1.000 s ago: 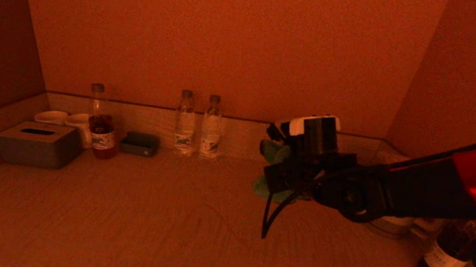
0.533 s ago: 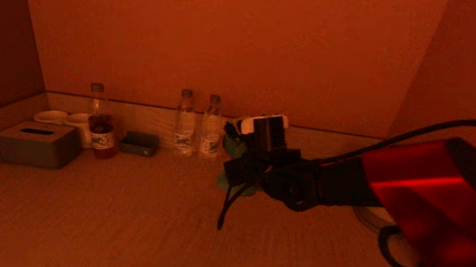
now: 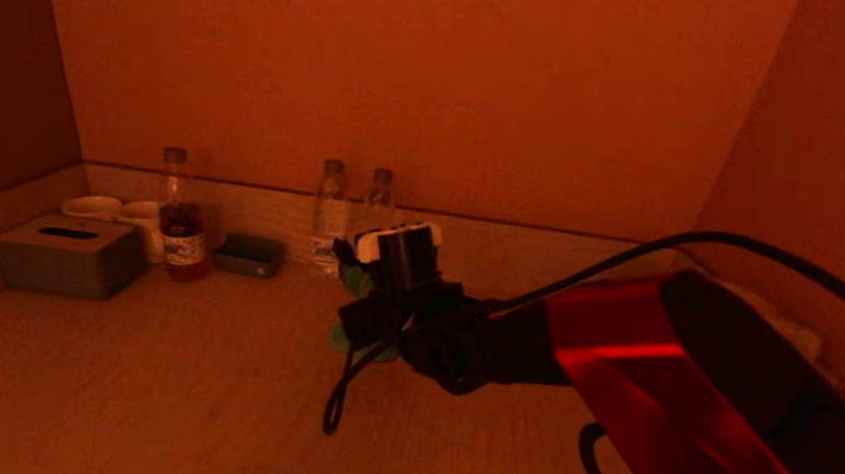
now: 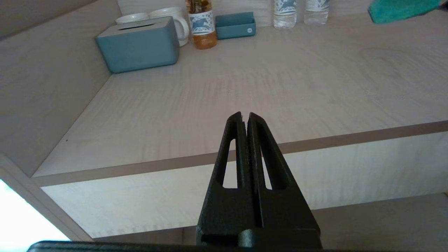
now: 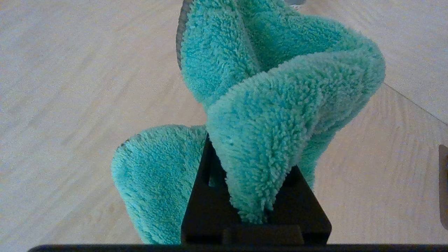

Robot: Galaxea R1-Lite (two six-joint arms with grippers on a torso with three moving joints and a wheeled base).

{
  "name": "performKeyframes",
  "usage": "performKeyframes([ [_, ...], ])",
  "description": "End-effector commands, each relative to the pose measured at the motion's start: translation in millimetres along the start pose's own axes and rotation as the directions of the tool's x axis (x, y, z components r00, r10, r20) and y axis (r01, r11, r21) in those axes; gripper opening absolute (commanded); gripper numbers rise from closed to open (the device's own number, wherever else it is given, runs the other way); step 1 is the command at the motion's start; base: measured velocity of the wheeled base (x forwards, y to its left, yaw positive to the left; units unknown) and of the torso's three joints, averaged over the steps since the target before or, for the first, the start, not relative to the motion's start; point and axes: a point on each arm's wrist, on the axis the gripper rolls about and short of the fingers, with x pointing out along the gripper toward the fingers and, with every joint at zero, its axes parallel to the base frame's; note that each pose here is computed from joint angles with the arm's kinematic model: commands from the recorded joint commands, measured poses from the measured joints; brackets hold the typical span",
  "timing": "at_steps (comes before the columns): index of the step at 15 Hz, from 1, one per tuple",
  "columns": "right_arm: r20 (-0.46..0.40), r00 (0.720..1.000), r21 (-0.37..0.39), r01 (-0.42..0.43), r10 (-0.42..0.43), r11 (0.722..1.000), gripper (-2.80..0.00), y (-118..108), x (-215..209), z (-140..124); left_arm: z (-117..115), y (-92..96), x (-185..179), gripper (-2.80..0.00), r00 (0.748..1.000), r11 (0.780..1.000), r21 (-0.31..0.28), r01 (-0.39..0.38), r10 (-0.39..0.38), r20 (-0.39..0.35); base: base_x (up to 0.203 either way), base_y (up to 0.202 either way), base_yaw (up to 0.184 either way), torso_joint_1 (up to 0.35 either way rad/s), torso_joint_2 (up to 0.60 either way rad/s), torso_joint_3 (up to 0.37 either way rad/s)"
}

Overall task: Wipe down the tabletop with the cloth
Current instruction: Sweep the stains on the table

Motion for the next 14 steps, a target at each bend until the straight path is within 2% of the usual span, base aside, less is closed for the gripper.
performKeyframes([
  [1, 0.000, 1.000, 0.001, -0.003, 0.003, 1.000, -2.80, 3.2, 3.3, -1.2, 0.0, 0.0, 0.0, -2.80, 1.000, 1.000, 0.001, 0.000, 0.000, 0.000, 0.000, 0.000, 0.000, 0.000, 0.00, 0.000],
  [2, 0.009, 1.000, 0.007, -0.009, 0.009, 1.000, -2.80, 10.3, 13.2, -1.6, 0.0, 0.0, 0.0, -2.80, 1.000, 1.000, 0.001, 0.002, -0.002, 0.000, 0.000, 0.000, 0.000, 0.000, 0.00, 0.000],
  [4, -0.012, 1.000, 0.008, -0.028, 0.028, 1.000, -2.80, 32.1, 46.5, -21.1, 0.0, 0.0, 0.0, -2.80, 1.000, 1.000, 0.001, 0.002, -0.002, 0.000, 0.000, 0.000, 0.000, 0.000, 0.00, 0.000],
  [6, -0.001, 0.999, 0.023, -0.041, 0.042, 0.999, -2.80, 44.2, 56.4, -24.3, 0.0, 0.0, 0.0, -2.80, 1.000, 1.000, 0.001, 0.000, 0.000, 0.000, 0.000, 0.000, 0.000, 0.000, 0.00, 0.000],
  [14, -0.008, 0.999, 0.051, -0.043, 0.043, 0.998, -2.80, 49.3, 67.0, -32.8, 0.0, 0.0, 0.0, -2.80, 1.000, 1.000, 0.001, 0.000, 0.000, 0.000, 0.000, 0.000, 0.000, 0.000, 0.00, 0.000],
])
